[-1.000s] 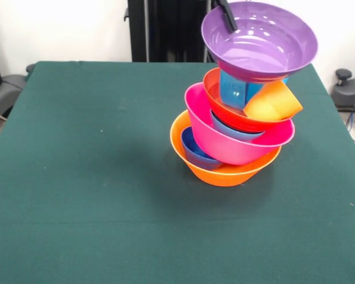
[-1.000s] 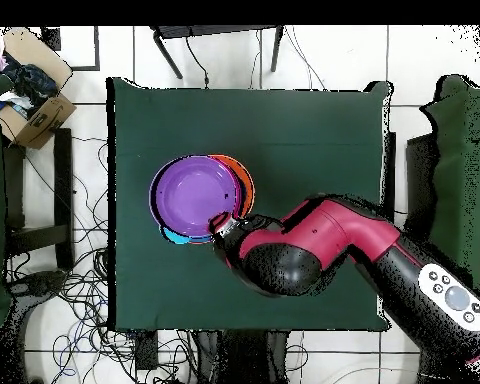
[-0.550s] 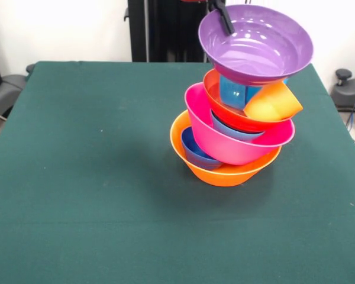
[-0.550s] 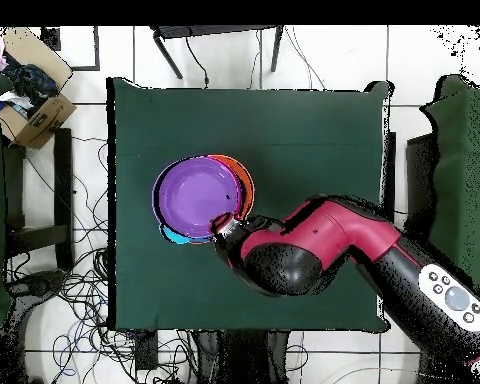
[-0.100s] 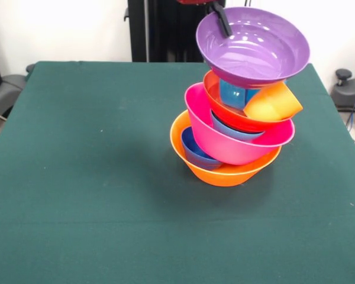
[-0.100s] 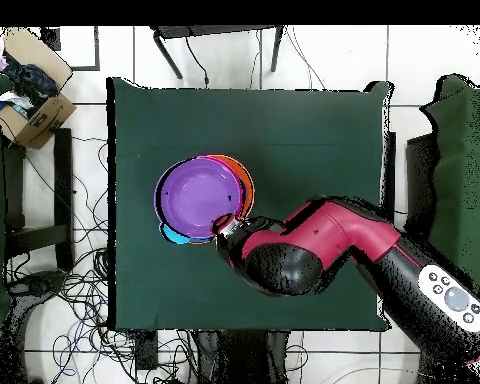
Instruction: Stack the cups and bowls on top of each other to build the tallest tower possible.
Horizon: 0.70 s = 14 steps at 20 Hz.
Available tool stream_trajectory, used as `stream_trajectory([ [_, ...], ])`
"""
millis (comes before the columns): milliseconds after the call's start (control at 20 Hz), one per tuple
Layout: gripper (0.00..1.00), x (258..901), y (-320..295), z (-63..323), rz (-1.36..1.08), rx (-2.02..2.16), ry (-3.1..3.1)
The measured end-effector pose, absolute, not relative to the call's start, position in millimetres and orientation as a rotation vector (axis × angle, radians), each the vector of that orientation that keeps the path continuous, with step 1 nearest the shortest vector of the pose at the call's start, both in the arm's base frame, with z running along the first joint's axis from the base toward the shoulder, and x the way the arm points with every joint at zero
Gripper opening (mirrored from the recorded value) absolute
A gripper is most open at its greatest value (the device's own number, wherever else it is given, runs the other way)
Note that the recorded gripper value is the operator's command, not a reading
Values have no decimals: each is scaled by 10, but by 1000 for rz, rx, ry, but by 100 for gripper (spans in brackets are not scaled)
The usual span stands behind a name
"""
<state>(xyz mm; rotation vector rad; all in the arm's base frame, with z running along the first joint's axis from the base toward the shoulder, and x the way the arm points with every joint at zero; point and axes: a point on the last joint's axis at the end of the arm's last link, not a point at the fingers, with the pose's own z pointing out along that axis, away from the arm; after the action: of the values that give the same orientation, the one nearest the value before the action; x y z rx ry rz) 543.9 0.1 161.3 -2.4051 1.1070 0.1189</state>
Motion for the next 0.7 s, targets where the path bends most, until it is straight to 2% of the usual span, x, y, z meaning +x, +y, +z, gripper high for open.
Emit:
stream_trajectory([
  [700,0,5418,60,1558,140,-2389,1095],
])
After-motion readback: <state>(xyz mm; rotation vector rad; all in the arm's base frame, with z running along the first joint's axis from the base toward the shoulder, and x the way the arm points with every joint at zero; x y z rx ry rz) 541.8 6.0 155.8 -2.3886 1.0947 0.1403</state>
